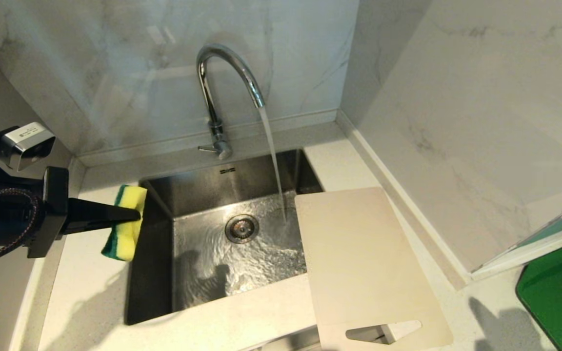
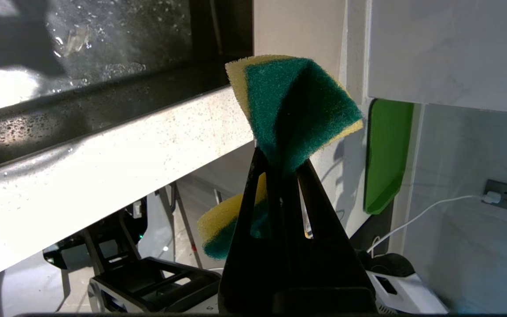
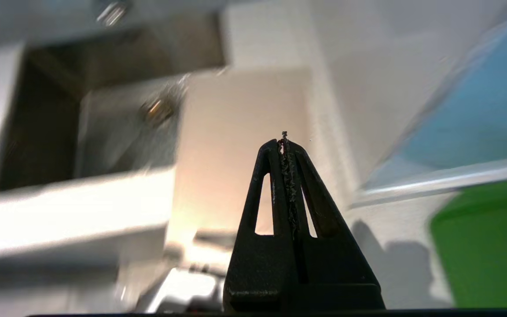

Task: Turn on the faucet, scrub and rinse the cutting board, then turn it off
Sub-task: Put down the cleaning cloth

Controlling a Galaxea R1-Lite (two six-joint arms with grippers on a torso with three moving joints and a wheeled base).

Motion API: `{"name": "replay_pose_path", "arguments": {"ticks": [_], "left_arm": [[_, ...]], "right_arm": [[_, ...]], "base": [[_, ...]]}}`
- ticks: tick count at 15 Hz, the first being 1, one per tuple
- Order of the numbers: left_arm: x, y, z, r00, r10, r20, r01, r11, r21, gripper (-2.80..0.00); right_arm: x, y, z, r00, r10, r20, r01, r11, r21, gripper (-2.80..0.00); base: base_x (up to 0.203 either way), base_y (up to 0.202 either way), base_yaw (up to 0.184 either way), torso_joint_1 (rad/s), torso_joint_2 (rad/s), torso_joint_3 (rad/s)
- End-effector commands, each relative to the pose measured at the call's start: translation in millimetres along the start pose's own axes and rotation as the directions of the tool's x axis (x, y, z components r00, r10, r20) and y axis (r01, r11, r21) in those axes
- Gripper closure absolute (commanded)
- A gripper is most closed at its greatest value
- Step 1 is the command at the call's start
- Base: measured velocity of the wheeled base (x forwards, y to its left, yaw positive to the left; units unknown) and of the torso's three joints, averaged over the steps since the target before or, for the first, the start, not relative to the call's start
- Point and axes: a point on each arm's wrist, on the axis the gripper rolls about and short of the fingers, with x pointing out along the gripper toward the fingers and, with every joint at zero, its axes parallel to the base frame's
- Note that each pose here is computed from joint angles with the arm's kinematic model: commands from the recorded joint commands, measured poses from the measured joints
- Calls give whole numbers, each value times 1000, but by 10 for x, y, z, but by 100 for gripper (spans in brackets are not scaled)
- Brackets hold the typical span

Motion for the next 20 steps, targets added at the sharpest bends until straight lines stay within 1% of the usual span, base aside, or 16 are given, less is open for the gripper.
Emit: {"name": "replay_pose_path", "arguments": {"ticks": [1, 2, 3, 4, 7, 9, 11, 12, 13, 14, 15, 16, 17, 19, 20], "left_arm": [[27, 8, 0, 1000, 2, -10, -2, 1000, -6, 0], [29, 14, -4, 1000, 4, -11, -4, 1000, -7, 0], [36, 32, -20, 1000, 10, -16, -10, 1000, -10, 0], [38, 42, -34, 1000, 13, -20, -13, 1000, -10, 0], [52, 50, -38, 1000, 15, -25, -16, 1000, -12, 0], [52, 50, -37, 1000, 15, -24, -15, 1000, -11, 0], [42, 46, -38, 1000, 13, -21, -13, 1000, -12, 0], [34, 43, -40, 1000, 11, -19, -11, 1000, -11, 0], [33, 43, -39, 1000, 11, -19, -11, 1000, -11, 0], [33, 42, -38, 1000, 10, -18, -10, 1000, -11, 0], [35, 42, -38, 1000, 8, -18, -8, 1000, -13, 0], [33, 35, -35, 1000, 3, -13, -3, 1000, -11, 0], [34, 42, -44, 1000, 3, -13, -3, 1000, -11, 0], [45, 60, -54, 1000, 6, -12, -6, 1000, -11, 0], [54, 62, -52, 1000, 3, -9, -4, 1000, -9, 0]], "right_arm": [[21, 21, -381, 988, 139, -70, -144, 987, -67, 0], [61, 6, -571, 981, 159, -114, -171, 980, -104, 0], [80, -2, -776, 975, 160, -153, -180, 976, -125, 0], [73, -4, -952, 974, 140, -177, -166, 976, -138, 0], [55, -23, -1496, 971, 16, -240, -66, 977, -203, 0], [68, -53, -1691, 964, -86, -253, 22, 969, -245, 0], [52, -55, -1863, 954, -125, -271, 55, 966, -251, 0], [25, -48, -1903, 954, -149, -259, 81, 963, -255, 0], [9, -51, -1921, 948, -192, -255, 129, 961, -246, 0], [8, -53, -1926, 945, -197, -259, 136, 962, -236, 0], [26, -61, -1926, 939, -195, -283, 137, 968, -211, 0], [48, -70, -1925, 933, -188, -306, 141, 975, -170, 0], [57, -65, -1921, 940, -154, -305, 117, 984, -136, 0], [45, -28, -1898, 968, -11, -249, -10, 996, -85, 0], [45, -23, -1889, 970, 12, -241, -29, 997, -68, 0]], "base": [[0, 0, 0, 0, 0, 0], [0, 0, 0, 0, 0, 0], [0, 0, 0, 0, 0, 0], [0, 0, 0, 0, 0, 0], [0, 0, 0, 0, 0, 0], [0, 0, 0, 0, 0, 0], [0, 0, 0, 0, 0, 0], [0, 0, 0, 0, 0, 0], [0, 0, 0, 0, 0, 0], [0, 0, 0, 0, 0, 0], [0, 0, 0, 0, 0, 0], [0, 0, 0, 0, 0, 0], [0, 0, 0, 0, 0, 0], [0, 0, 0, 0, 0, 0], [0, 0, 0, 0, 0, 0]]}}
